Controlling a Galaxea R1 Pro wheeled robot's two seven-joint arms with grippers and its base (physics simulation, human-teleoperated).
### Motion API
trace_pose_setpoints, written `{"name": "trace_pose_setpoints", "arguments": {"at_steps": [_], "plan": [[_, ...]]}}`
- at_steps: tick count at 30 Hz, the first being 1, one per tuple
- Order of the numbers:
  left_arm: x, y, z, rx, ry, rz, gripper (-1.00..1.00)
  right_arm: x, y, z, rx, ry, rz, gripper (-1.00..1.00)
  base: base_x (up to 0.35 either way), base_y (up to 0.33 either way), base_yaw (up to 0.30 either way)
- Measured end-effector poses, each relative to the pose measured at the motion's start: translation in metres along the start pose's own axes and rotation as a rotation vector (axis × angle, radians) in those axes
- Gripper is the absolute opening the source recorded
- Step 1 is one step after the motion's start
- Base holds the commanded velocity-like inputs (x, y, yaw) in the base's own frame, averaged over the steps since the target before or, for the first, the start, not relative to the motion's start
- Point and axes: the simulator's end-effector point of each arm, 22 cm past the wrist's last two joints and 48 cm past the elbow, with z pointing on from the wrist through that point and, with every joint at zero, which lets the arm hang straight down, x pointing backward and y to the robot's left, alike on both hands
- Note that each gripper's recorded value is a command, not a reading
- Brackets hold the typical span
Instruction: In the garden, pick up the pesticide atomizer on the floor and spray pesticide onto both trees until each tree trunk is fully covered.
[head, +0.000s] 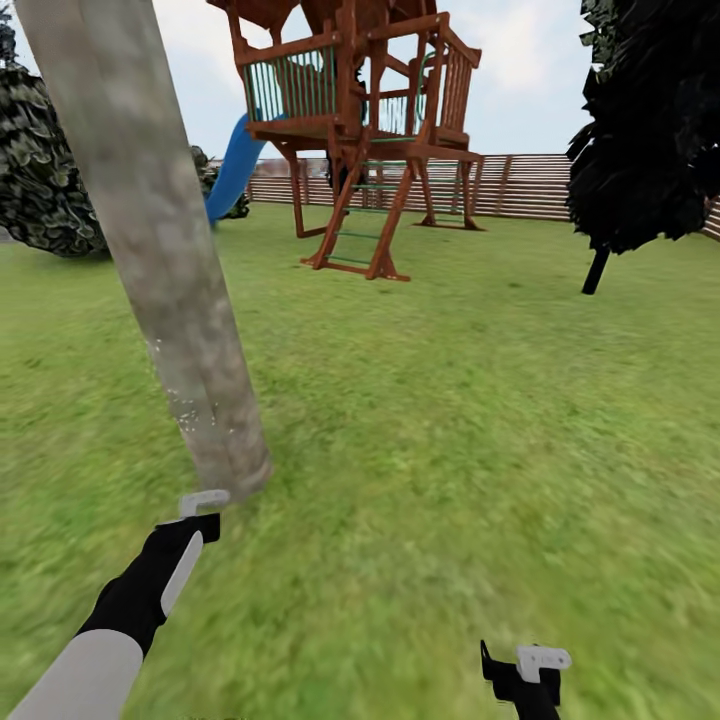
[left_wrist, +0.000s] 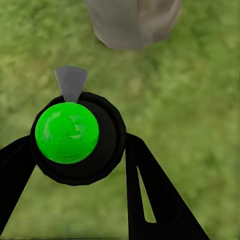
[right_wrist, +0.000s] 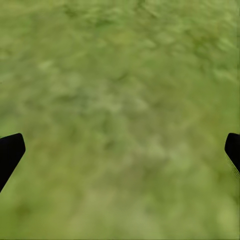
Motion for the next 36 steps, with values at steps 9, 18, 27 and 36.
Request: {"name": "trace_pose_setpoints", "arguments": {"at_steps": [9, 18, 27, 36], "plan": [[0.0, 0.0, 0.0, 0.002, 0.001, -0.001, -1.0, 0.001, 0.0, 0.0, 0.0, 0.001, 0.0, 1.0, 0.099, -0.27, 0.277], [0.002, -0.001, 0.0, 0.004, 0.004, -0.001, -1.0, 0.0, 0.0, 0.0, 0.0, 0.001, 0.0, 1.0, 0.147, -0.27, 0.277], [0.003, -0.007, 0.0, 0.012, 0.005, -0.001, -1.0, 0.0, 0.0, 0.0, 0.0, 0.0, 0.0, 1.0, 0.125, -0.27, 0.273], [-0.024, -0.084, -0.023, 0.115, -0.014, 0.072, -1.0, 0.0, -0.001, 0.0, 0.002, 0.001, 0.002, 1.0, 0.007, -0.043, 0.076]]}}
